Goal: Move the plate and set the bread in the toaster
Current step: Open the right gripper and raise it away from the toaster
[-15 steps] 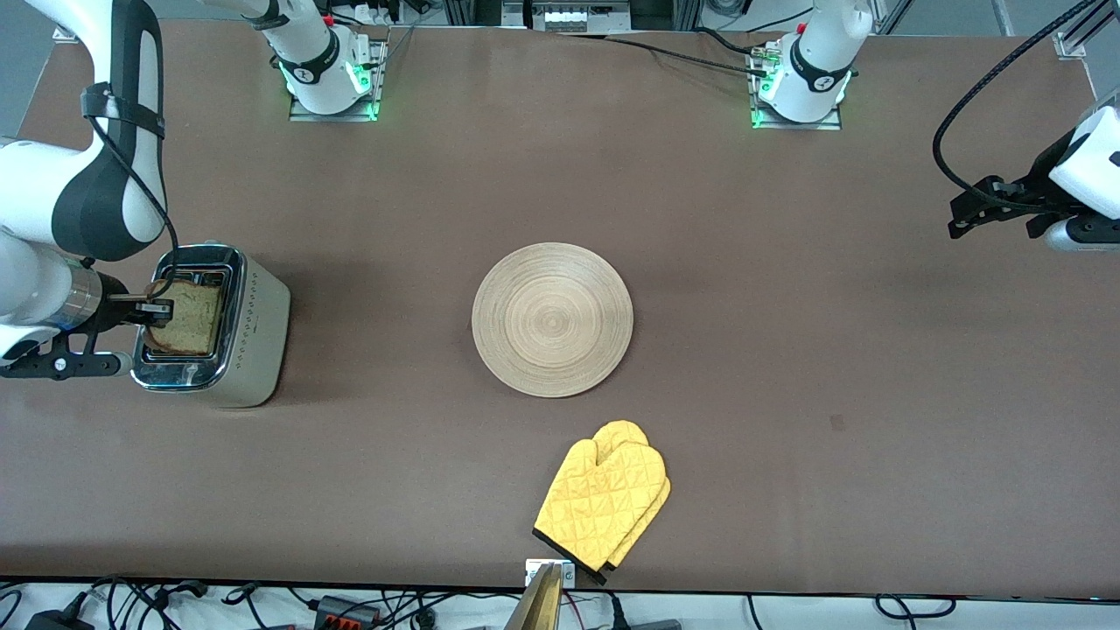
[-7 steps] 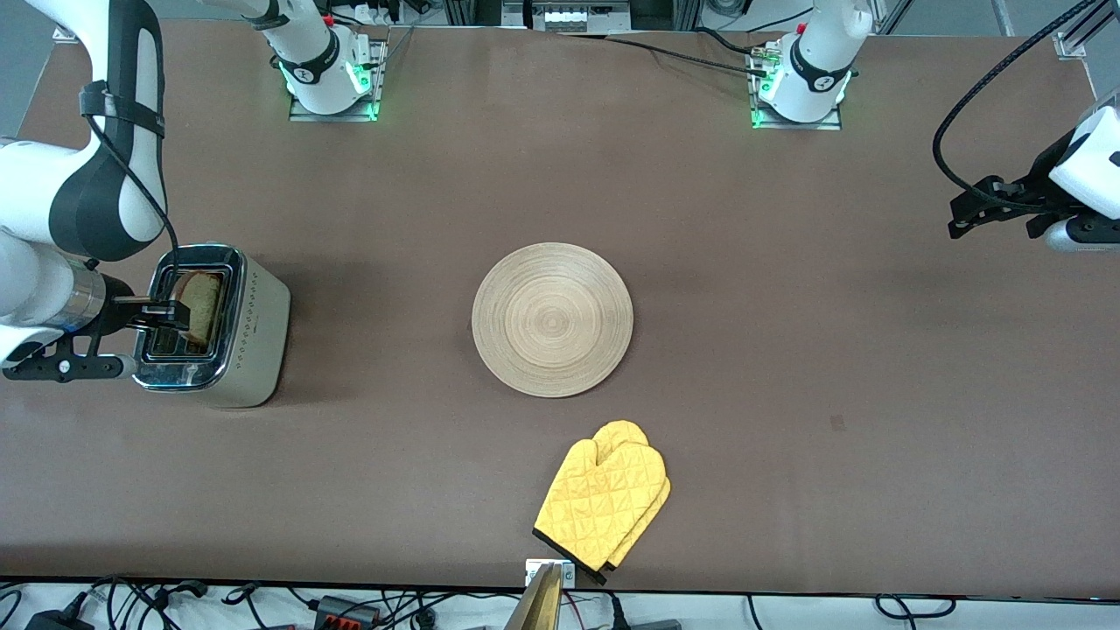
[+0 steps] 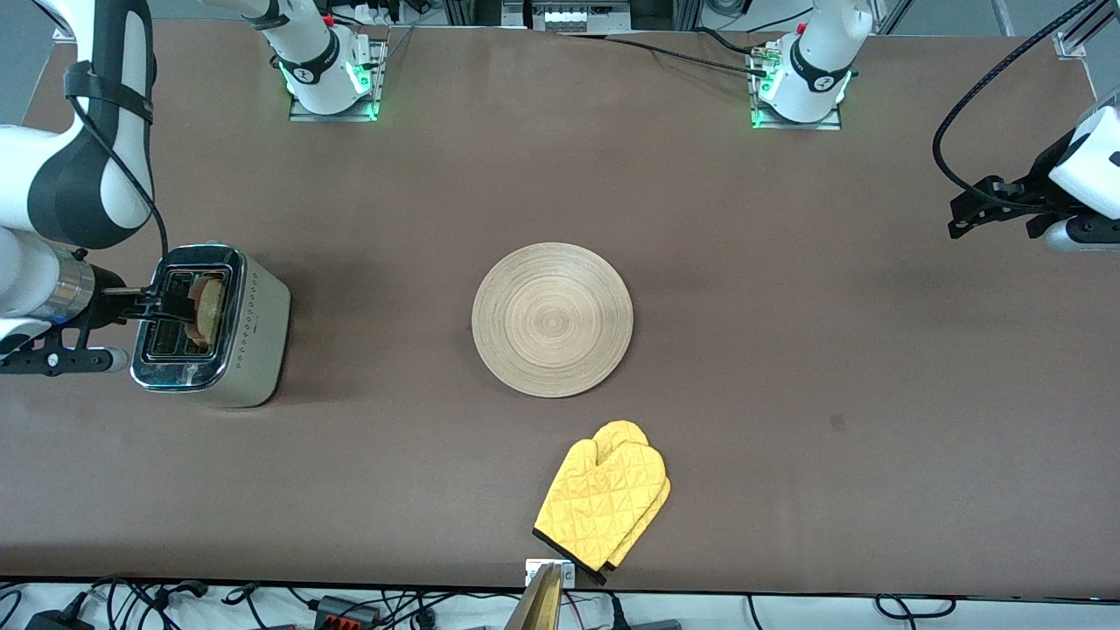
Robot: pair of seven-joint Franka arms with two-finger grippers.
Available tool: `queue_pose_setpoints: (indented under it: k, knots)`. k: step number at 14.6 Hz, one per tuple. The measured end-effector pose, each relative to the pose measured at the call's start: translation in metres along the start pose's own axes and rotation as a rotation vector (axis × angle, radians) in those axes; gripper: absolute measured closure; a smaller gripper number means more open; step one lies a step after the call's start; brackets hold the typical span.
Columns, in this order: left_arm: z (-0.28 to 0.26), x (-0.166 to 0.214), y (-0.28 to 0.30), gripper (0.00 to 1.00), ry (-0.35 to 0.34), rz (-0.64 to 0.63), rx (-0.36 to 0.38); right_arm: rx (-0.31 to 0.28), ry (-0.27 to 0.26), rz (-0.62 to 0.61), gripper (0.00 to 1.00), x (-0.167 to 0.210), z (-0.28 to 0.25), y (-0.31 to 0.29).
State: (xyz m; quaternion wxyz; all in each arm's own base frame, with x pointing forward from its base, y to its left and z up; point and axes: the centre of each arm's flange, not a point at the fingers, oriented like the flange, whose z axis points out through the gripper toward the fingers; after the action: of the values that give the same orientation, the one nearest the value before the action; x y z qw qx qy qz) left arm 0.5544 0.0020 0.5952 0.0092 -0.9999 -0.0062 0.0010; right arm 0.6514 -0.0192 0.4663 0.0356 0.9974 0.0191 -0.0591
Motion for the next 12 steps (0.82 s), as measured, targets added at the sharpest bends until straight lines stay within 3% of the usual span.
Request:
queue_pose_setpoints:
  k: [3,7,12]
  knots:
    - [0.000,0.000,0.000,0.00,0.000,0.000,0.000,0.016,0.025,0.000,0.00,-0.005,-0.015,0.002]
    - [0.000,0.000,0.000,0.00,0.000,0.000,0.000,0.082,0.055,0.003,0.00,-0.016,-0.039,0.003]
    - [0.000,0.000,0.000,0.00,0.000,0.000,0.000,0.098,0.097,-0.017,0.00,-0.028,-0.091,0.001]
